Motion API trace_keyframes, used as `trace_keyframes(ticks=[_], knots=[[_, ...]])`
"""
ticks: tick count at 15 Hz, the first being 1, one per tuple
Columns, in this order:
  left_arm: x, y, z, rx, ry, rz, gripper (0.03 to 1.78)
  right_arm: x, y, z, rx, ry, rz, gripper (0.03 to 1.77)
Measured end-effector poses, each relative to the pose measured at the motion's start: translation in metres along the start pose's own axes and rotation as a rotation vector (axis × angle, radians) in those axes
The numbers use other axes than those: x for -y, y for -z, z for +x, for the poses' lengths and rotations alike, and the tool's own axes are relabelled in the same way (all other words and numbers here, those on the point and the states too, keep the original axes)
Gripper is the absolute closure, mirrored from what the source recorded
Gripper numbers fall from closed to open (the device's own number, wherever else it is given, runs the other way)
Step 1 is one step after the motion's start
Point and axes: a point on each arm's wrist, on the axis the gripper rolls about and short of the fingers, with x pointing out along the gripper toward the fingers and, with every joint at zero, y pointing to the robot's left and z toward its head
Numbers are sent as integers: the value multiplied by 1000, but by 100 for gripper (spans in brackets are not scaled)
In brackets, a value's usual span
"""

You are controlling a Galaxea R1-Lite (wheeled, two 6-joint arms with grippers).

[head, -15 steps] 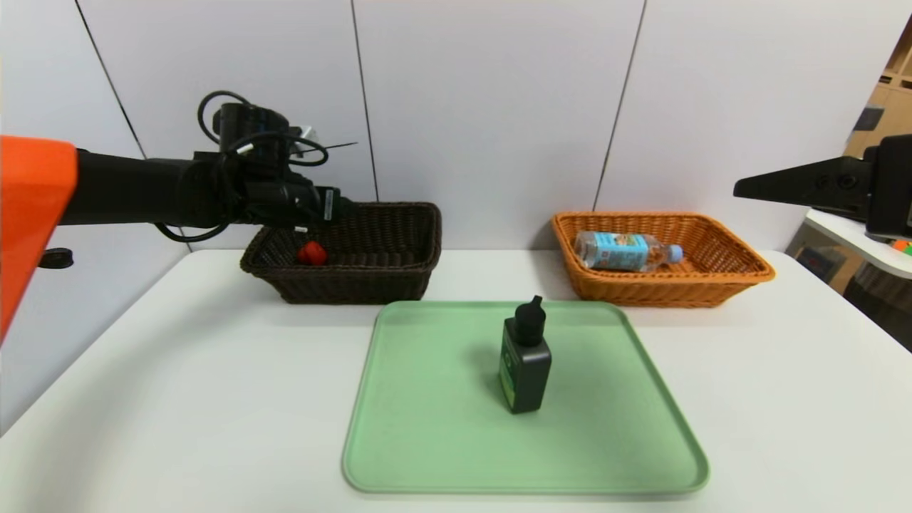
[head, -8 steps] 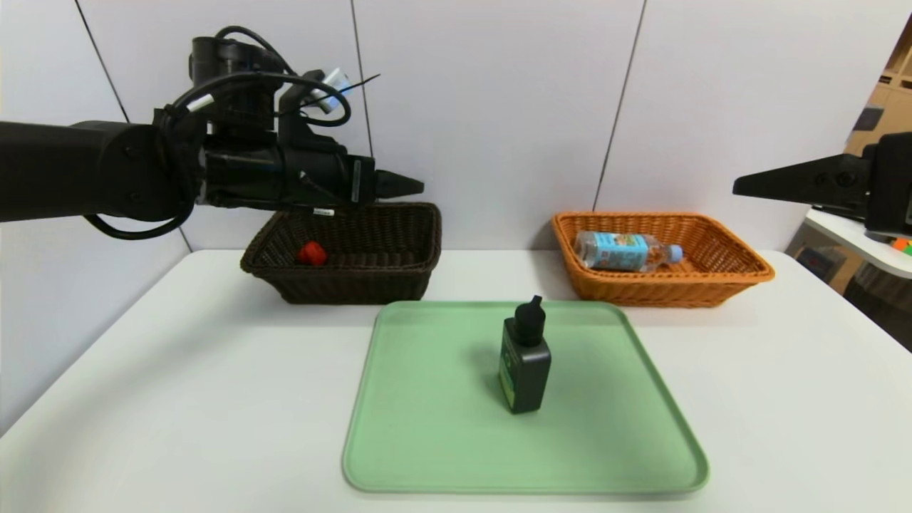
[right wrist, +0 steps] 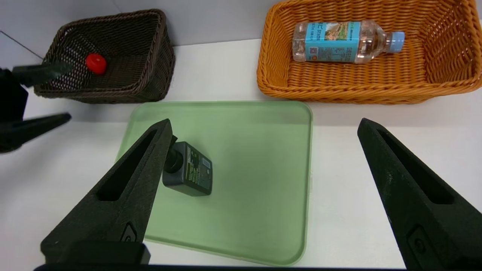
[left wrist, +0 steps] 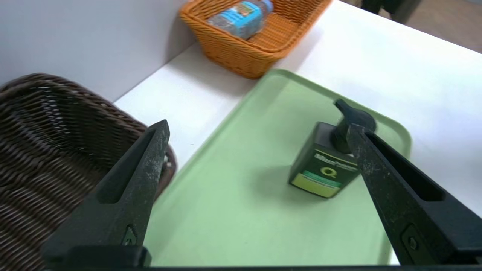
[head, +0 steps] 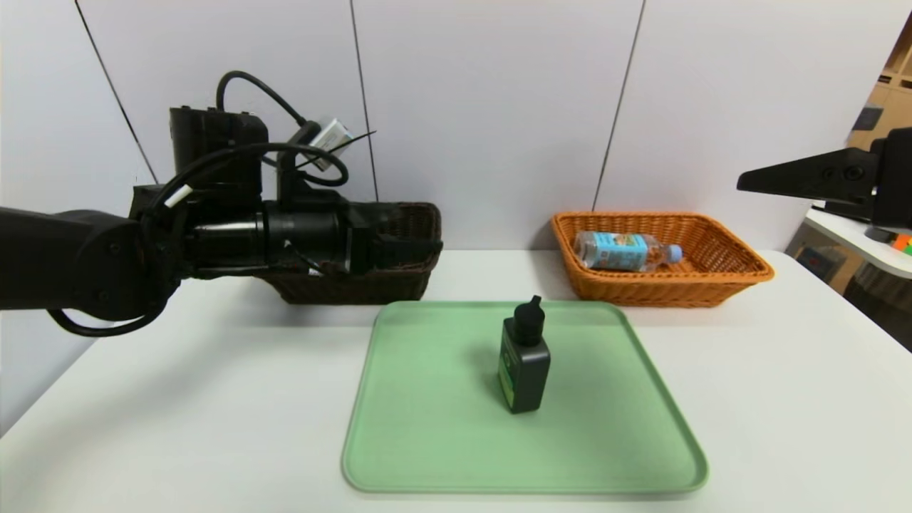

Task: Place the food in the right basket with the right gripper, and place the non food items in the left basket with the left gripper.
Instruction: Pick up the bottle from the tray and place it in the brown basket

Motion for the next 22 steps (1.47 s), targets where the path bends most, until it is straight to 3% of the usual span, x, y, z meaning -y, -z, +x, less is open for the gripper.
trace_keyframes(ticks=[4,11,16,22], knots=[[26,20,5,11,78,17,14,-1,0,0,-2,-8,5,10],[75,39,31,-46,209,7,12,-2,-1,-2,3,-24,28,10],[83,51,53,-37,228,23,12,-1,-2,-7,15,-29,44,10],[82,70,63,-94,203,-12,12,0,-1,-11,16,-38,45,10]])
